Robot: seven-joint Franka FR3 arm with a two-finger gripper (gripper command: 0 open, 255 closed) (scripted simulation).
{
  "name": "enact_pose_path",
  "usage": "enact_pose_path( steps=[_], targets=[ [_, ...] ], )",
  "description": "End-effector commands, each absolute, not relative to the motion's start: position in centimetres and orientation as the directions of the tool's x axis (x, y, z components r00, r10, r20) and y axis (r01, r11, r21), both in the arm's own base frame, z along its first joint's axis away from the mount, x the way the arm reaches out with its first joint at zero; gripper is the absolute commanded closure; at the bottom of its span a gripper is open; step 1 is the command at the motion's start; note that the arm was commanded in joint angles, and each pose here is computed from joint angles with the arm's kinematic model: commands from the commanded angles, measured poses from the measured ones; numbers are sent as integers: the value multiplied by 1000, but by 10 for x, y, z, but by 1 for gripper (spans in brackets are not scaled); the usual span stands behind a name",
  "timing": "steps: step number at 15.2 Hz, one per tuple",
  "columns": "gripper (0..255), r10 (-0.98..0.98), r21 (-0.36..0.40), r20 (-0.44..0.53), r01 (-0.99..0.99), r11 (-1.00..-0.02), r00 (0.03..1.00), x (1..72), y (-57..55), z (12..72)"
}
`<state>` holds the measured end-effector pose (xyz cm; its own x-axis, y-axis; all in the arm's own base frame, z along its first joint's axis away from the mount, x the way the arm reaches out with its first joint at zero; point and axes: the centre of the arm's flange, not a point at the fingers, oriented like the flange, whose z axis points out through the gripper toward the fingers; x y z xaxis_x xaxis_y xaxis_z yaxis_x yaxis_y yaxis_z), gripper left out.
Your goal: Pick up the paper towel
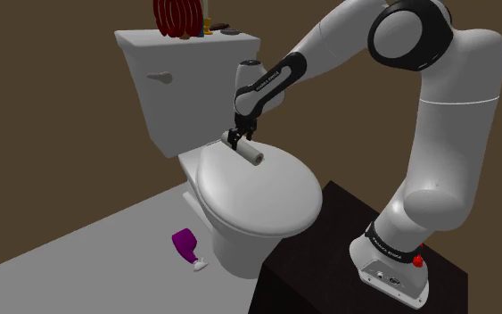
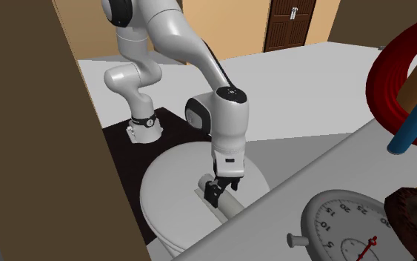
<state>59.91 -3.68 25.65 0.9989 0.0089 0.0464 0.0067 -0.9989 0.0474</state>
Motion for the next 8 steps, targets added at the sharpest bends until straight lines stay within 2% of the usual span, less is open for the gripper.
enact_pose_path(
  steps=[1,2,8],
  targets=[
    [0,9,47,47,7,-999,999,599,-37,254],
    [255,9,47,47,7,-999,999,599,-37,254],
    [255,9,47,47,7,-999,999,599,-37,254]
  ],
)
